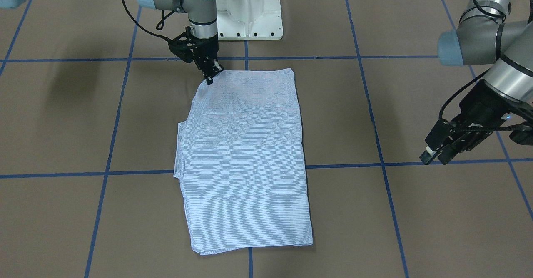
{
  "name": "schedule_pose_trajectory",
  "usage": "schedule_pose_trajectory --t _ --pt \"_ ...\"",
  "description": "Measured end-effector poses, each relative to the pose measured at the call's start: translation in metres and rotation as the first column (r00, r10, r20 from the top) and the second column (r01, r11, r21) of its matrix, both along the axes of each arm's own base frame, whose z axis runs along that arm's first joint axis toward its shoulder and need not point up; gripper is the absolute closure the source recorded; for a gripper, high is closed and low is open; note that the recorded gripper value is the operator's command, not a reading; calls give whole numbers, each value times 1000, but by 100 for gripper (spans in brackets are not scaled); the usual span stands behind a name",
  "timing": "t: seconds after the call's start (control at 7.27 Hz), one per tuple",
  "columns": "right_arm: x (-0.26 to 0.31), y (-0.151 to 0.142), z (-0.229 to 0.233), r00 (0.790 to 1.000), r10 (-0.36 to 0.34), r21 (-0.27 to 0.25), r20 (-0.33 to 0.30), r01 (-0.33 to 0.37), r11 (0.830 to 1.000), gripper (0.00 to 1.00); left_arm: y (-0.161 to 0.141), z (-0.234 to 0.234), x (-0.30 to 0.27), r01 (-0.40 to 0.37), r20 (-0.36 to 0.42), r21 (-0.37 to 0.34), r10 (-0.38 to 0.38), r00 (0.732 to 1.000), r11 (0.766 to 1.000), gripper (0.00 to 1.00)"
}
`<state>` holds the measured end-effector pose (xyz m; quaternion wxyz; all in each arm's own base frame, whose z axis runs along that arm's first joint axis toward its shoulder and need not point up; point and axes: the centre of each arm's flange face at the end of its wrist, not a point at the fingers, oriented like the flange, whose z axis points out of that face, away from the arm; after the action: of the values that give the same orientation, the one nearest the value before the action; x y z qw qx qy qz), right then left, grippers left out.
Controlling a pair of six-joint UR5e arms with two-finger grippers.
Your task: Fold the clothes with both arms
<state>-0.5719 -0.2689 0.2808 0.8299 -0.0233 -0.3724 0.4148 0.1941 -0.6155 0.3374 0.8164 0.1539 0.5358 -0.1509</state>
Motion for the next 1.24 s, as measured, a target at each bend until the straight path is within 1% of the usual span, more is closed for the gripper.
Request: schedule_pose_trajectory --t 0.14,0.28,0.41,0.55,0.69,0.83,1.1,1.24 --pt "4 0 -6 1000 1 2 12 -1 1000 100 1 1 0 1 0 0 -1 1000 1000 34" --pt "9 0 -12 1000 1 3 26 -2 1000 100 2 1 -1 4 -1 -2 -4 1000 1000 28" --pt "17 0 -19 999 3 4 39 -3 1000 100 3 -1 -2 9 -4 -3 -9 1000 1000 27" --pt "23 0 -22 999 4 4 44 -4 1000 100 5 -4 0 26 -23 -27 -27 999 999 27" --pt "26 4 -24 999 0 2 38 0 1000 100 11 -11 11 62 -65 -78 -67 996 995 27" --pt "27 8 -25 999 -6 0 31 6 1000 100 30 -16 34 99 -117 -129 -115 986 987 27" --pt "26 13 -26 1000 -15 -1 27 15 1000 100 98 -24 85 135 -216 -231 -186 959 964 27" --pt "27 14 -25 999 -18 0 28 18 1000 100 135 -31 114 143 -255 -289 -219 942 947 27"
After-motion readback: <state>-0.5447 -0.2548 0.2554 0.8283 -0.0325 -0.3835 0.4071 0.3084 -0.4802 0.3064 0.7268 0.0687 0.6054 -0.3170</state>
